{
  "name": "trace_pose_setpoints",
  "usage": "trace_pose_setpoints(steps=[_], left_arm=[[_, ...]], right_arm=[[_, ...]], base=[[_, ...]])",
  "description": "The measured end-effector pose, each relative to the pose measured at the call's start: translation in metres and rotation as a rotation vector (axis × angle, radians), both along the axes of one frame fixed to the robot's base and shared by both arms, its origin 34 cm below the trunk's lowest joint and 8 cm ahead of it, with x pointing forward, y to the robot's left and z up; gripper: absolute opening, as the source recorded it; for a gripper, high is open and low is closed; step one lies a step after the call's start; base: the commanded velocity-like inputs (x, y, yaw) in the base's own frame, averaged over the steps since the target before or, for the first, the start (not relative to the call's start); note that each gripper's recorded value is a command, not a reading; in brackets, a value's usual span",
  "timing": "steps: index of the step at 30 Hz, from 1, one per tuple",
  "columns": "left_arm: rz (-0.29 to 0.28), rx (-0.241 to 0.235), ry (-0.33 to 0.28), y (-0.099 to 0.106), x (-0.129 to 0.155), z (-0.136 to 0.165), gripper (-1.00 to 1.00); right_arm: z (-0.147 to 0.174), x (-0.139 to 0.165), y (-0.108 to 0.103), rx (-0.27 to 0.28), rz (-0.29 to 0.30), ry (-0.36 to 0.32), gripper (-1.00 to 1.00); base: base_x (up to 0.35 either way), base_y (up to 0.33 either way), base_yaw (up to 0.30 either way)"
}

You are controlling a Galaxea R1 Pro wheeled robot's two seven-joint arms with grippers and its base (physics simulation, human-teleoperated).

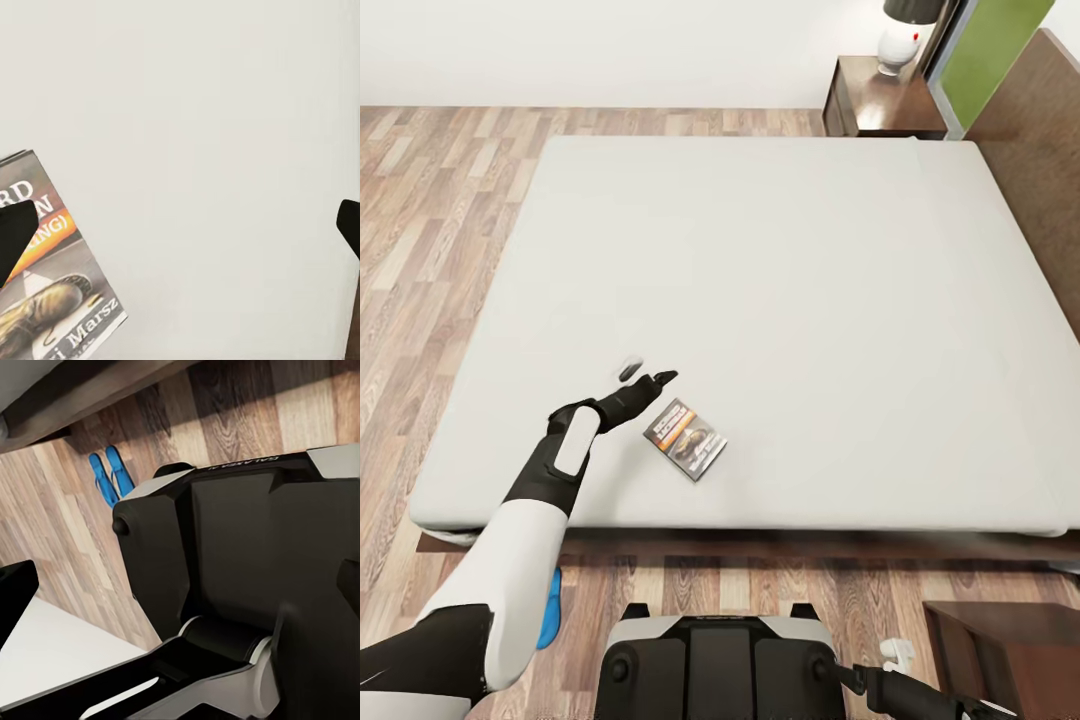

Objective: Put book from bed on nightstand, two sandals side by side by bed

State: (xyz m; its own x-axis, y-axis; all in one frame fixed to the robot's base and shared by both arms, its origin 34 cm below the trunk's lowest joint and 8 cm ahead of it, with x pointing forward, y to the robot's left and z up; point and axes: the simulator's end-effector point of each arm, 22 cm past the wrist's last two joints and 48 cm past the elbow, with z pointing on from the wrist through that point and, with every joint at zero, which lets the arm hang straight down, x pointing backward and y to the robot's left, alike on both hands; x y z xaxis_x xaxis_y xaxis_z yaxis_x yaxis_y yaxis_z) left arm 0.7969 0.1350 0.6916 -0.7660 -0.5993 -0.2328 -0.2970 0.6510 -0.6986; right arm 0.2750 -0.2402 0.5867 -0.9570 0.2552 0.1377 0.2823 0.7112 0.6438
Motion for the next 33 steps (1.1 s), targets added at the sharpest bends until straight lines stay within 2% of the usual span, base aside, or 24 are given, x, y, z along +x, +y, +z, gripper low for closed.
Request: trace_pose_setpoints(steps=[5,7,12,16,33], left_arm=[[0.014,0.037,0.002,0.015,0.001,-0.007,1.00],[0.051,0.099,-0.014,0.040,0.006,-0.012,1.00],[0.109,0.187,-0.011,0.070,0.009,-0.023,1.00],[0.118,0.198,-0.002,0.073,0.007,-0.028,1.00],[0.105,0.183,0.024,0.062,-0.003,-0.045,1.00]], right_arm=[[-0.001,-0.003,0.000,0.000,0.000,0.008,1.00],[-0.002,-0.005,0.000,0.000,0.000,0.011,1.00],[-0.003,-0.008,0.000,0.000,0.000,0.019,1.00],[-0.004,-0.010,0.000,0.000,-0.001,0.025,1.00],[-0.008,-0.022,0.000,0.000,0.000,0.052,1.00]], base=[[0.000,0.000,0.000],[0.000,0.000,0.000],[0.000,0.000,0.000],[0.000,0.000,0.000],[0.000,0.000,0.000]])
